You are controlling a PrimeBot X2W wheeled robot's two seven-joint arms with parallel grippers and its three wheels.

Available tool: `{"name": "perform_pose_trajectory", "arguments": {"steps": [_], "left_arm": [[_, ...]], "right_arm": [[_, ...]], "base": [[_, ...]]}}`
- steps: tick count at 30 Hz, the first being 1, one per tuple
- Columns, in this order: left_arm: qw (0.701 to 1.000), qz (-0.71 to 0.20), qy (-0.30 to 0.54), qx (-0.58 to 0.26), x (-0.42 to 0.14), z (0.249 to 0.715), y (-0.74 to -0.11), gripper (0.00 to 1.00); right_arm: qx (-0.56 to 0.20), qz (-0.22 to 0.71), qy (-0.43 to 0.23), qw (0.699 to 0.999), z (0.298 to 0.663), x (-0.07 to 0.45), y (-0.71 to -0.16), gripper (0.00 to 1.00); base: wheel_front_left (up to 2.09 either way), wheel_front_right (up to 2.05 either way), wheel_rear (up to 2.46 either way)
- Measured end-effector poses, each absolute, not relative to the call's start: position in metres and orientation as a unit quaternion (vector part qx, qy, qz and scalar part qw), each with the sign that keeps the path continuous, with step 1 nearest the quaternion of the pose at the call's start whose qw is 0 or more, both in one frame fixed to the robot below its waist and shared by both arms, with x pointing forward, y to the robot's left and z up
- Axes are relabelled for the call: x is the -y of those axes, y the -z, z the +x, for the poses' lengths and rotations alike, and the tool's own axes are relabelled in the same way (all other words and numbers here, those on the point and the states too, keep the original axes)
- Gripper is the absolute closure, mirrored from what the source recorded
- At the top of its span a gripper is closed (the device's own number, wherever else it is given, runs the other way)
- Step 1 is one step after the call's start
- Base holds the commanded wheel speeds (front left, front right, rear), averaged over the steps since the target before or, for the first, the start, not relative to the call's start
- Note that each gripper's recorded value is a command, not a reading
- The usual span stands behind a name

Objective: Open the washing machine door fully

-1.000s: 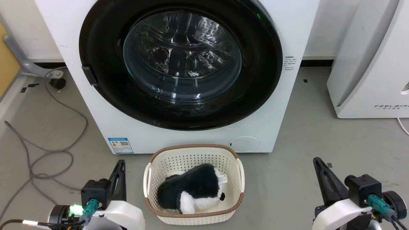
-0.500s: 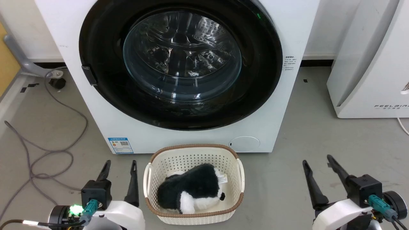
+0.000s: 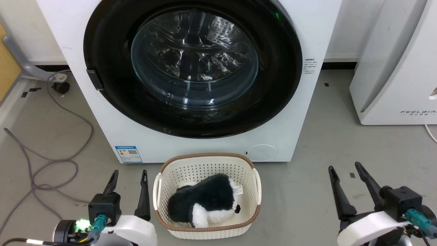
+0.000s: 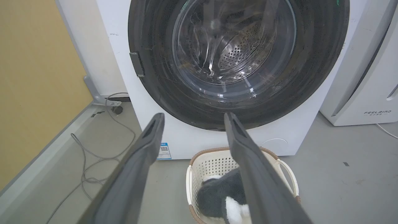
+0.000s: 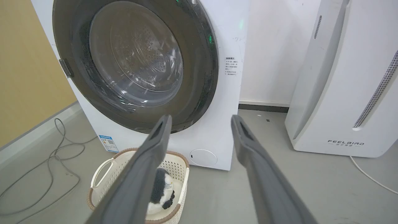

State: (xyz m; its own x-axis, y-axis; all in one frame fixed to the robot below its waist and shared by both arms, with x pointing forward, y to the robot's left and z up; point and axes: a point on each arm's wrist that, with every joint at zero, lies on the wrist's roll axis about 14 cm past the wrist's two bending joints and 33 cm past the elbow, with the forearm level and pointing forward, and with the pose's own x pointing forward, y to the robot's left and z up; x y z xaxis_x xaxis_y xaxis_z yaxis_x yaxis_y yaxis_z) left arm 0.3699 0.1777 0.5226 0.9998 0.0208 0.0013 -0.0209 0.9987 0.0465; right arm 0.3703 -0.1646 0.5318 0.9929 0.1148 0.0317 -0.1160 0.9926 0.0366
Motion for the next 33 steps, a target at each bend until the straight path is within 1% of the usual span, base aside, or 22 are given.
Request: {"name": "perform_pose_trajectory", "arguments": {"steps": [1, 9, 18, 26, 33], "left_arm": [[1.000, 0.023, -0.011, 0.000, -0.178, 0.370, -0.522, 0.00], [1.000, 0.020, -0.016, 0.006, -0.178, 0.371, -0.523, 0.00], [0.999, 0.021, -0.021, 0.014, -0.179, 0.376, -0.525, 0.00], [0.999, 0.021, -0.028, 0.021, -0.180, 0.385, -0.526, 0.00], [0.999, 0.023, -0.035, 0.028, -0.182, 0.394, -0.527, 0.00]], "right_arm": [[0.016, 0.023, -0.058, 0.998, 0.370, 0.165, -0.532, 1.00], [0.026, 0.094, -0.050, 0.994, 0.372, 0.170, -0.535, 1.00], [0.037, 0.255, -0.025, 0.966, 0.391, 0.187, -0.537, 1.00], [0.016, 0.355, -0.002, 0.935, 0.419, 0.204, -0.528, 1.00], [0.025, 0.397, 0.011, 0.917, 0.451, 0.222, -0.532, 1.00]], "base": [[0.00, 0.00, 0.00], [0.00, 0.00, 0.00], [0.00, 0.00, 0.00], [0.00, 0.00, 0.00], [0.00, 0.00, 0.00]]}}
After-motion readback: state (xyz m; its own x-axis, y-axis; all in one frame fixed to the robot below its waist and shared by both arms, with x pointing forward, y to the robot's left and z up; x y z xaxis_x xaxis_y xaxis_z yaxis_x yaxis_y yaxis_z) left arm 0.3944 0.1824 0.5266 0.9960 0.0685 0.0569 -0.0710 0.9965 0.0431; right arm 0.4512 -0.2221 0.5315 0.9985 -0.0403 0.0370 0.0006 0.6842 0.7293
